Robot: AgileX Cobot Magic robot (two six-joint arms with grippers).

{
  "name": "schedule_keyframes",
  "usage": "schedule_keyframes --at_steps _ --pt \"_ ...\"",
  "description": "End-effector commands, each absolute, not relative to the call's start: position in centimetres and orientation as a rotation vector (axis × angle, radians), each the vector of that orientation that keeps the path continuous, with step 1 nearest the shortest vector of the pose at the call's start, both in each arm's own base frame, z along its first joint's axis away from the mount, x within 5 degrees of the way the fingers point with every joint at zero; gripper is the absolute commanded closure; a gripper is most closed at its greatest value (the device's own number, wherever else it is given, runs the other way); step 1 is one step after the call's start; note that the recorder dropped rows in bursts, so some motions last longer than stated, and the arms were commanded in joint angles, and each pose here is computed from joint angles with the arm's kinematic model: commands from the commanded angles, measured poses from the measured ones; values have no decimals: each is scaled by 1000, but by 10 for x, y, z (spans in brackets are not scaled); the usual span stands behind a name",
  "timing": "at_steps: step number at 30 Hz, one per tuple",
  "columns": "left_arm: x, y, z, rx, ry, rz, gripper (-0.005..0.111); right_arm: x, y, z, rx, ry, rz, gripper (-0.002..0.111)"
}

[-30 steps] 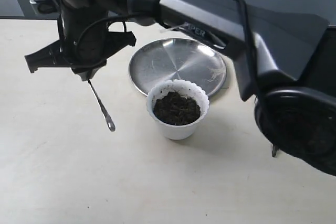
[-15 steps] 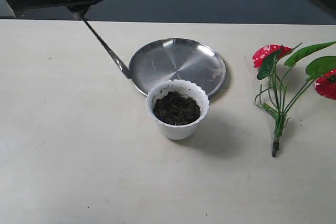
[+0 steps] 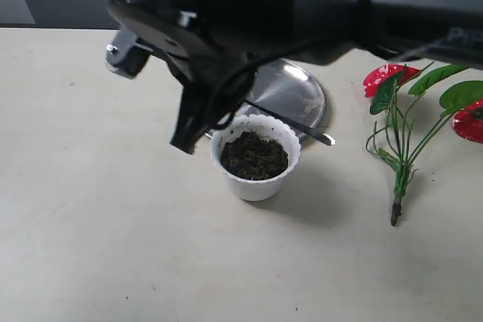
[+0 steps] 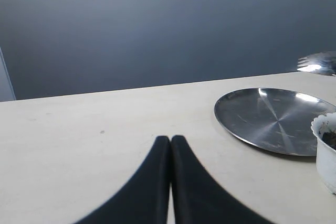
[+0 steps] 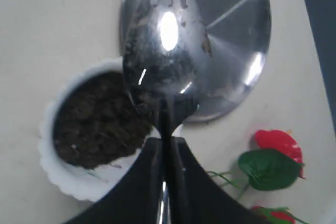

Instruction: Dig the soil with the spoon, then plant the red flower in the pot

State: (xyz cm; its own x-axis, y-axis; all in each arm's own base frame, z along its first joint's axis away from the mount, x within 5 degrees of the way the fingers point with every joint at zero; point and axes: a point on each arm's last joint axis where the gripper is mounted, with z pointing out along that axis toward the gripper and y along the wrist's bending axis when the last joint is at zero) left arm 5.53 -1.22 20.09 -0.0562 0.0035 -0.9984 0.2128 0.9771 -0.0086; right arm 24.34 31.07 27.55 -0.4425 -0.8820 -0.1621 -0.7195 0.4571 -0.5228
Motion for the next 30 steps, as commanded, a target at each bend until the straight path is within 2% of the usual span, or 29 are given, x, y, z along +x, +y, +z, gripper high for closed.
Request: schedule_keyframes --at_steps 1,11,30 --pt "55 -12 202 174 1604 -175 106 238 288 269 -1447 2212 -704 109" --pt "55 -12 202 174 1604 -175 106 222 268 244 -1762 2174 -778 109" --pt "55 -12 202 174 1604 -175 106 229 276 198 -1975 2129 -909 109"
